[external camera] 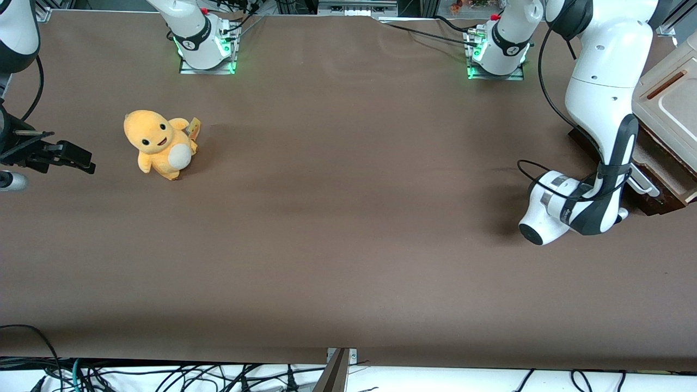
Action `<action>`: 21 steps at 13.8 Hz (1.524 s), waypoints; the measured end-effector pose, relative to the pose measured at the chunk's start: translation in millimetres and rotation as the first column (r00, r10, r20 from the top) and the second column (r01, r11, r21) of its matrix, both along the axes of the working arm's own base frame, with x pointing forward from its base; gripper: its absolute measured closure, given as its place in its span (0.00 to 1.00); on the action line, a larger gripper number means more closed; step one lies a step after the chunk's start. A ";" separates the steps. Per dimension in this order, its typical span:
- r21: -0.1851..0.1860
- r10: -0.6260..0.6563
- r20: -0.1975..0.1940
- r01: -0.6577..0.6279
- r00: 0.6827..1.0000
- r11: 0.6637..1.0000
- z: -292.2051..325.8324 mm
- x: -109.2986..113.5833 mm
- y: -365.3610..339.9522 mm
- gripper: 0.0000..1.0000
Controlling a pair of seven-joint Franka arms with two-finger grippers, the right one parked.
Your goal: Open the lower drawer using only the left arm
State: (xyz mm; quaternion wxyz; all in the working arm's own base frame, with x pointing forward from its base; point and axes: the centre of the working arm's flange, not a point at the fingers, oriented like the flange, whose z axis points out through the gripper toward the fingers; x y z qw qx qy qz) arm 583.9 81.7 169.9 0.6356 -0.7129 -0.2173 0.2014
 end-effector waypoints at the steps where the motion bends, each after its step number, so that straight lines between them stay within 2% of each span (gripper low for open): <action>1: 0.000 0.000 0.000 0.000 1.000 1.000 0.0 0.0 0.0 0.82; 7: 0.000 -0.001 -0.003 0.001 1.000 1.000 -3.5 -0.7 0.0 0.82; 8: 0.000 0.000 -0.004 0.000 1.000 1.000 -3.9 -0.9 0.6 0.78; 13: 0.002 0.003 -0.007 -0.003 1.000 1.000 -5.6 -1.7 2.8 0.26; 16: 0.002 0.000 -0.005 0.000 1.000 1.000 -4.9 -0.6 0.9 0.00; 19: 0.001 -0.004 0.006 0.004 1.000 1.000 0.0 3.6 -2.1 0.00; 21: -0.022 0.005 0.011 -0.004 1.000 1.000 6.7 6.8 -5.9 0.00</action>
